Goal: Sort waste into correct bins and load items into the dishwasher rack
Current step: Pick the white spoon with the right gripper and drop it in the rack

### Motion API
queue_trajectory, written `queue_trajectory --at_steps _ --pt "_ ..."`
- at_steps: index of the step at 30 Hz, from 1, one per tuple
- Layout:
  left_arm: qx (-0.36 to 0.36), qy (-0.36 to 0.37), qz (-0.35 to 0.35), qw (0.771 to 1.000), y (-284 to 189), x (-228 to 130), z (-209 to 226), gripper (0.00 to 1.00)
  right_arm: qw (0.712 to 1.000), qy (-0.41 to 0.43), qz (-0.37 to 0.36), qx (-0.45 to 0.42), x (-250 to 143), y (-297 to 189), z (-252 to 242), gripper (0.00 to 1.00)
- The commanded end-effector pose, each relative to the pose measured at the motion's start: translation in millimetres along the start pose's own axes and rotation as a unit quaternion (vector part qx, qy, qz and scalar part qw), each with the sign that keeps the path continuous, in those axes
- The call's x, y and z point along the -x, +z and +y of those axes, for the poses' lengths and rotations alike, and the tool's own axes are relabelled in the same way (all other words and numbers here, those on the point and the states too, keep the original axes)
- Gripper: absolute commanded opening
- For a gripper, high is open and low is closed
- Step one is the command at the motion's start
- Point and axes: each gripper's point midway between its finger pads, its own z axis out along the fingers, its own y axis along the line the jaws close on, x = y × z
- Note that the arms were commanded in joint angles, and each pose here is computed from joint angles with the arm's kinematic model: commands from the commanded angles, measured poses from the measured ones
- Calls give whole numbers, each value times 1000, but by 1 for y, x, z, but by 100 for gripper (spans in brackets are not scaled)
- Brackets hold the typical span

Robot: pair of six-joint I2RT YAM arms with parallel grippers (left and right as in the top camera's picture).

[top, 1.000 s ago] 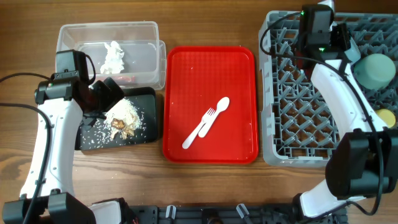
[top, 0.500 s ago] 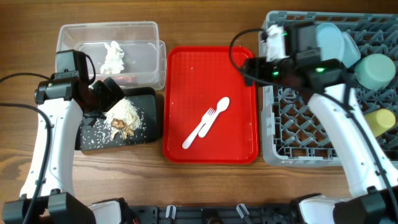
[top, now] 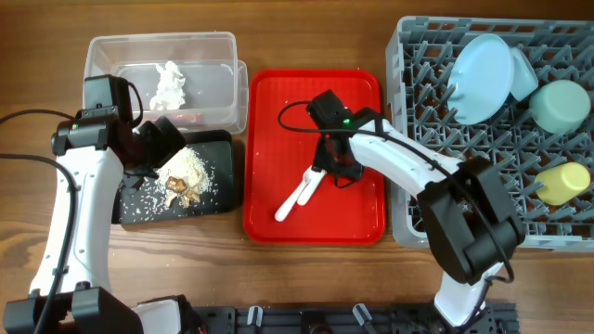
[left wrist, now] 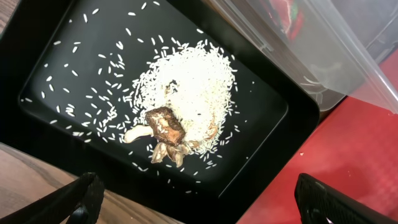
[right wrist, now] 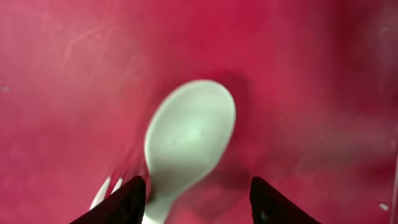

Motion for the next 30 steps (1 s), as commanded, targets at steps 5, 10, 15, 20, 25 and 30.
queue_trajectory --at_steps 5,10,15,20,25,30 --pt "-7 -8 -3 1000 -4 1 -2 100 999 12 -4 -47 -1 9 -20 37" --pt "-7 -8 -3 1000 -4 1 -2 100 998 4 -35 -56 21 7 -29 25" --pt "-7 -8 -4 1000 -4 1 -2 100 999 -23 -30 -27 34 8 -29 8" --pt "-7 -8 -4 1000 -4 1 -2 100 999 -35 -16 -10 28 2 -24 4" --pt "-7 -8 -4 1000 -4 1 -2 100 975 -193 -89 60 54 -97 -2 4" --pt "-8 -8 -4 1000 -4 2 -2 100 941 -271 -197 51 94 -180 -67 4"
